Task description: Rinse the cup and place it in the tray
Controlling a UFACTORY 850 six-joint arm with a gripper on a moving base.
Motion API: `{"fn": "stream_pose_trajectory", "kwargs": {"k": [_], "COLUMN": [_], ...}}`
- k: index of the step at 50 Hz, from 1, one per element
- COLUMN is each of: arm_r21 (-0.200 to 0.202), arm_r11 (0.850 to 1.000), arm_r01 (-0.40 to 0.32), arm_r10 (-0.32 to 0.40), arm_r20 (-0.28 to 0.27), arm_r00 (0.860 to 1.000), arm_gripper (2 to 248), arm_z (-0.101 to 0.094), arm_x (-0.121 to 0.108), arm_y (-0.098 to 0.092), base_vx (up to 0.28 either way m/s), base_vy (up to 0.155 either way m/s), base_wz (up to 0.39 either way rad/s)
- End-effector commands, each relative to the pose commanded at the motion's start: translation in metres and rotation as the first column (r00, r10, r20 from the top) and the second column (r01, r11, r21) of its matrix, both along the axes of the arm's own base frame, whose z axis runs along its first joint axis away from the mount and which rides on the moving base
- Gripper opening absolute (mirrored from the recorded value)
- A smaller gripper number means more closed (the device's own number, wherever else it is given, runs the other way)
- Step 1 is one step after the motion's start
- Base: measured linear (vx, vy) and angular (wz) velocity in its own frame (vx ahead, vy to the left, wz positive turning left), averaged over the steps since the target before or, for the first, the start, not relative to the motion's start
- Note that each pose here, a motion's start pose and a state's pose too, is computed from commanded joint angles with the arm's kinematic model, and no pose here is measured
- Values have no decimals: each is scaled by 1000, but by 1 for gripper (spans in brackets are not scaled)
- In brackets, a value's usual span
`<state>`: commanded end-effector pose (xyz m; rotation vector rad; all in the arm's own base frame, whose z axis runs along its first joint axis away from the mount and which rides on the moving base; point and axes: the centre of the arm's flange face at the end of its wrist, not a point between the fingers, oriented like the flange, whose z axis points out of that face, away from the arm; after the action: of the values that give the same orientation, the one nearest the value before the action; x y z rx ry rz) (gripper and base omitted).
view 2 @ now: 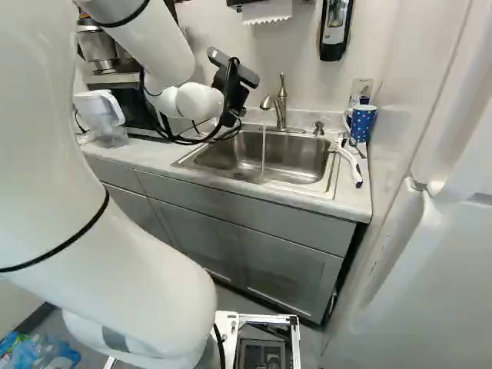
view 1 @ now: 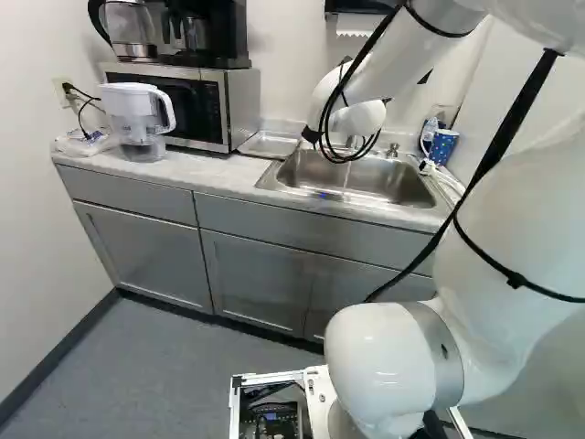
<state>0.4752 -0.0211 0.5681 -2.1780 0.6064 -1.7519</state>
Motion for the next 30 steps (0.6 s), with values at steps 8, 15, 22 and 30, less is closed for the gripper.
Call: {"fn": "stream_pose_trajectory", "kwargs": {"k": [8, 15, 22, 30], "arm_r21": [-82, -153, -223, -301], "arm_r11": [996, 988, 973, 951], "arm_r01": [-19, -36, -53, -72], "arm_r10": [19, 35, 50, 68], "arm_r20": [-4, -9, -16, -24], "arm_r00": [1000, 999, 999, 997], "arm_gripper": [122, 122, 122, 122], "arm_z": [0, 0, 0, 0], "arm_x": [0, 0, 0, 0], "arm_y": [0, 0, 0, 0], "base_vx": [0, 0, 0, 0], "base_vy": [0, 0, 0, 0], "base_wz": [0, 0, 0, 0]}}
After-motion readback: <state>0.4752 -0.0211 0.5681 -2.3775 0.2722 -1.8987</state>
